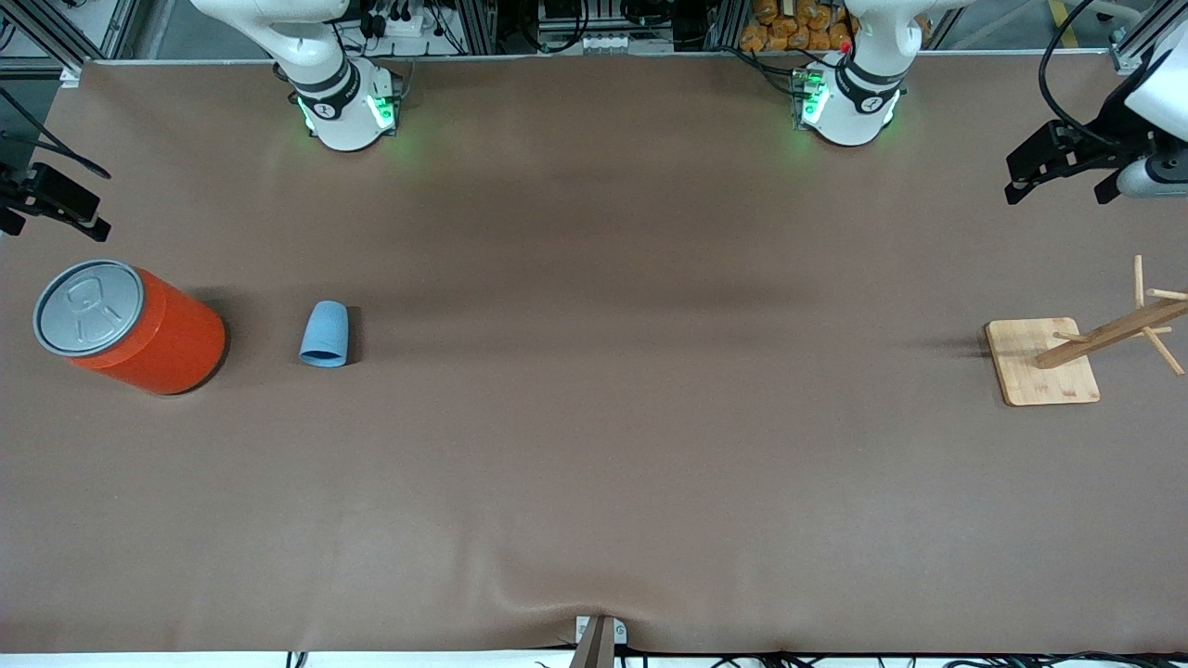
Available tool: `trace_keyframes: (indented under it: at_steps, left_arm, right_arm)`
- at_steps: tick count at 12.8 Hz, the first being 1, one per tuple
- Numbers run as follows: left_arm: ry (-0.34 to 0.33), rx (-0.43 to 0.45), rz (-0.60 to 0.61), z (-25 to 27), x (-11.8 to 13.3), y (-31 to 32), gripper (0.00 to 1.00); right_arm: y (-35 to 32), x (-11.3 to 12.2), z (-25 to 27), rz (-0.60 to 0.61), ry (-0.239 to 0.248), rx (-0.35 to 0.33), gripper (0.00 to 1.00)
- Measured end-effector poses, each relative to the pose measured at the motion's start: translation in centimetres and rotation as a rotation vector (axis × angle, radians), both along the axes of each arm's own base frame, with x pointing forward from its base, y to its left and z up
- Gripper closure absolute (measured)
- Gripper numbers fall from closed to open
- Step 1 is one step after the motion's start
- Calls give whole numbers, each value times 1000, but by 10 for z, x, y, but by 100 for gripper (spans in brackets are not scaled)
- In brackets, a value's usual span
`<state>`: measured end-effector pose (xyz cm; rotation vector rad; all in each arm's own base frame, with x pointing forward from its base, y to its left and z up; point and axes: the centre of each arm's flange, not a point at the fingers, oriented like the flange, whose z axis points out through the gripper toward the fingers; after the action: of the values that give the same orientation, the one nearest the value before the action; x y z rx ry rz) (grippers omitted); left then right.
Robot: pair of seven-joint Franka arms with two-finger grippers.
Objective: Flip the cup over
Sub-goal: 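Move the right gripper down over the light blue cup, then lower the right gripper and grasp the blue cup by its body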
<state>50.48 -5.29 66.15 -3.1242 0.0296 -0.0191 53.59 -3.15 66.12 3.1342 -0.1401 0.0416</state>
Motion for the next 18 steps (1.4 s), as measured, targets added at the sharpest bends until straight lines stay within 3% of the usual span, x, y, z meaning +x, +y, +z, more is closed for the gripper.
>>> trace_keyframes:
  at_steps: [2,8,14,18]
  left_arm:
    - [22,3,-8,-2,-3,-6,0]
    - [50,6,-5,-6,-5,-7,0]
    - [50,6,-4,-6,-5,-7,0]
    - [51,6,-4,-6,-5,-6,0]
  right_arm:
    - [1,5,-11,2,24,1,0]
    - [9,45,-92,21,167,6,0]
    - [24,36,-110,47,291,9,0]
    - [53,33,-166,95,343,2,0]
